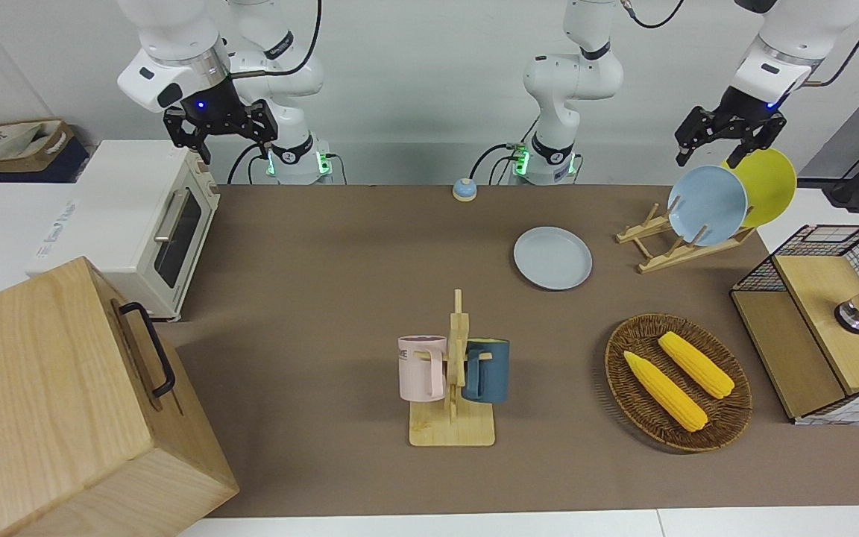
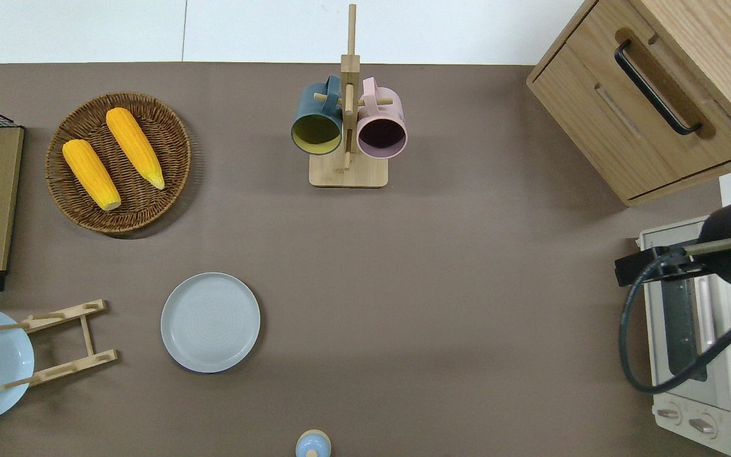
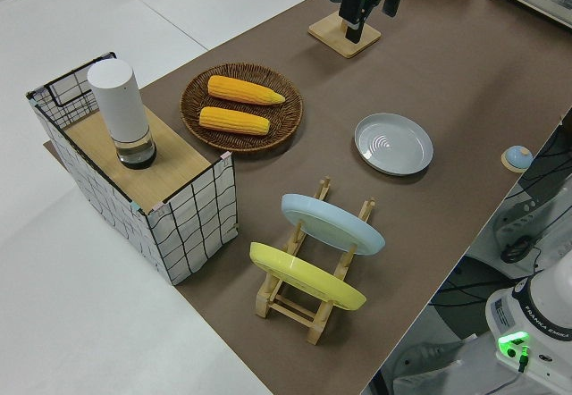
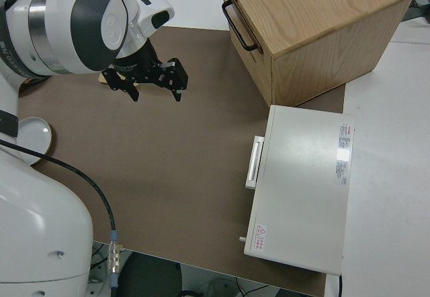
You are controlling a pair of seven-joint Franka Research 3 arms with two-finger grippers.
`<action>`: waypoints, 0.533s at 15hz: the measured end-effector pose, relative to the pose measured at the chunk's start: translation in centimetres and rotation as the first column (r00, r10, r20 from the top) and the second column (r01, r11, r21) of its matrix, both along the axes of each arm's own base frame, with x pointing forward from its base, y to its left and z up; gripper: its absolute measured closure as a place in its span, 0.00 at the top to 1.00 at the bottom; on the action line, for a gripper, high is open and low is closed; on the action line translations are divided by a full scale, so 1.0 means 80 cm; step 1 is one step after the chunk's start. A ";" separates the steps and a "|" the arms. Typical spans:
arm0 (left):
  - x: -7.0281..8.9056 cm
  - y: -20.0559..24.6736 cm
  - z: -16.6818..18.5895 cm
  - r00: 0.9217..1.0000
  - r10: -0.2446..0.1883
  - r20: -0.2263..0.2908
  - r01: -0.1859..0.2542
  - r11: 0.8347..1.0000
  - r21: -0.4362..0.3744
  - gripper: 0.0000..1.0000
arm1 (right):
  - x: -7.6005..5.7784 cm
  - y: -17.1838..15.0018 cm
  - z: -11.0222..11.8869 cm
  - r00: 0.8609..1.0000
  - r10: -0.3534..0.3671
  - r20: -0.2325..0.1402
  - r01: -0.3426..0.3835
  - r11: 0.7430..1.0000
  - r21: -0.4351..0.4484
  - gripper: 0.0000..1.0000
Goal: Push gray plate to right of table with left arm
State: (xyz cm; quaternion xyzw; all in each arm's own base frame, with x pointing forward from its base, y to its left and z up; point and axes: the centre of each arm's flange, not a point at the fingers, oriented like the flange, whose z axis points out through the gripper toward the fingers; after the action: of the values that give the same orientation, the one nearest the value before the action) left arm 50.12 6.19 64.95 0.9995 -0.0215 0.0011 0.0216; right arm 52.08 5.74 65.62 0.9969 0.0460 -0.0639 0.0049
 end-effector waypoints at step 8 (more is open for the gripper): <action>-0.015 -0.039 -0.030 0.995 0.074 -0.067 -0.074 0.997 0.003 1.00 | 0.000 0.000 0.000 1.000 0.000 0.000 0.000 1.000 0.000 0.99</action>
State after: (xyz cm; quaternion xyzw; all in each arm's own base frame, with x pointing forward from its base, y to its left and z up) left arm 48.92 3.06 62.51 0.9991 0.0163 -0.0318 0.0219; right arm 52.08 5.74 65.62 0.9969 0.0460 -0.0639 0.0049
